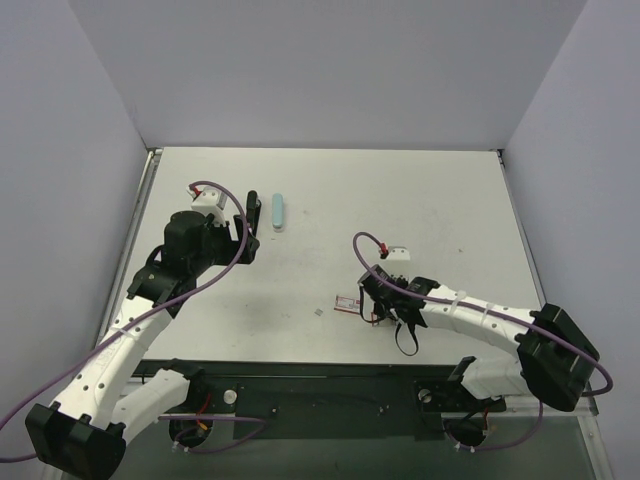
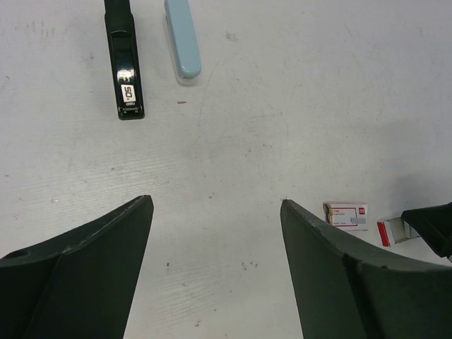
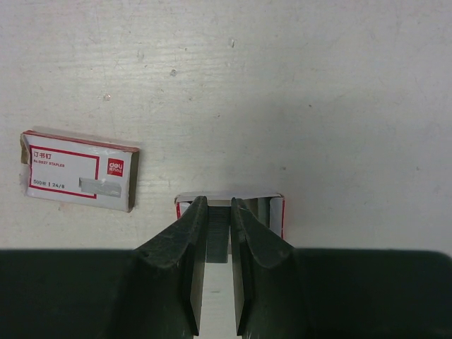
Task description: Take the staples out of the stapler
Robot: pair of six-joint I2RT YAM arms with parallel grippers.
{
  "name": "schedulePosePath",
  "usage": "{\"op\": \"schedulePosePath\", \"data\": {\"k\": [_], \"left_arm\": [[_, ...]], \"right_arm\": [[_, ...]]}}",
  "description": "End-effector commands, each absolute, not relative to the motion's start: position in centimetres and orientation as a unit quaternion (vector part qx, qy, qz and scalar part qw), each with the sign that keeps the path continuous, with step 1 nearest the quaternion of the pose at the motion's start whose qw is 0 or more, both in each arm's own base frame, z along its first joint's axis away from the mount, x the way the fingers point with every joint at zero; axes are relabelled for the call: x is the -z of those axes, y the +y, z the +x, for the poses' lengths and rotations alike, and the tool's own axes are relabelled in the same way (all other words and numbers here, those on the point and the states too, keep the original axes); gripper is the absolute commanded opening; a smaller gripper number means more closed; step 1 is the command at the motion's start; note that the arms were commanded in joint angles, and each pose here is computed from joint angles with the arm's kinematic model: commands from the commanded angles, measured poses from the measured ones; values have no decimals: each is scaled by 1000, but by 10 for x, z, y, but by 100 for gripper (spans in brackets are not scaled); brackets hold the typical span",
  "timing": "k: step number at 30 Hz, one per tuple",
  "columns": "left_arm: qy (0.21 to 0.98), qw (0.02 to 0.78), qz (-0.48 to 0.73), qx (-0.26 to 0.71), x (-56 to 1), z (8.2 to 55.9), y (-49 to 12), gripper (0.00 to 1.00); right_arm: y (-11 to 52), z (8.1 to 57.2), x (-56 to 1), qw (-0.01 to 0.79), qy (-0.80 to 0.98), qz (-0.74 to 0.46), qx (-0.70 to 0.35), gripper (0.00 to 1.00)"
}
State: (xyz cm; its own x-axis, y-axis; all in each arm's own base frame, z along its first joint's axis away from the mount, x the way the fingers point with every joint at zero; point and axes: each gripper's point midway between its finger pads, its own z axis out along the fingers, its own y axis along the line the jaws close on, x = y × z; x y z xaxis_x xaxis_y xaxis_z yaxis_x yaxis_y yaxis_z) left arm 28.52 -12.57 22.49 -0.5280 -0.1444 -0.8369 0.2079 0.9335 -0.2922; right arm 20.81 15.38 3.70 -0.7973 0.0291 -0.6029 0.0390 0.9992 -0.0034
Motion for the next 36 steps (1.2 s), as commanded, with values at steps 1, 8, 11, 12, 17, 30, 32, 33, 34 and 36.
{"op": "schedulePosePath", "data": {"k": [1, 8, 11, 12, 17, 30, 32, 33, 34, 36], "left_arm": [[838, 510, 21, 195, -242, 293, -130, 84], [838, 509, 22, 194, -241, 293, -130, 83], [839, 508, 22, 195, -241, 293, -131, 83], [839, 508, 22, 195, -241, 293, -131, 84], [839, 507, 21, 195, -240, 294, -131, 83], [839, 507, 22, 196, -240, 293, -131, 83], [838, 508, 21, 196, -241, 293, -131, 83], [838, 508, 22, 197, -241, 293, -131, 83], [838, 508, 22, 197, -241, 293, -131, 83], [839, 506, 23, 198, -240, 293, -132, 84]], "right_arm": [[148, 206, -28, 309, 950, 15, 29, 10], [149, 205, -25, 309, 950, 8, 27, 9], [151, 205, -21, 306, 952, 2, 25, 9], [152, 204, -20, 305, 952, -1, 25, 9], [154, 202, -19, 308, 951, -11, 29, 7], [153, 200, -22, 318, 947, -18, 28, 8], [152, 201, -24, 322, 946, -18, 28, 8], [152, 201, -25, 325, 945, -19, 27, 8], [151, 201, -25, 325, 945, -19, 28, 8], [151, 200, -25, 325, 945, -21, 28, 8]]}}
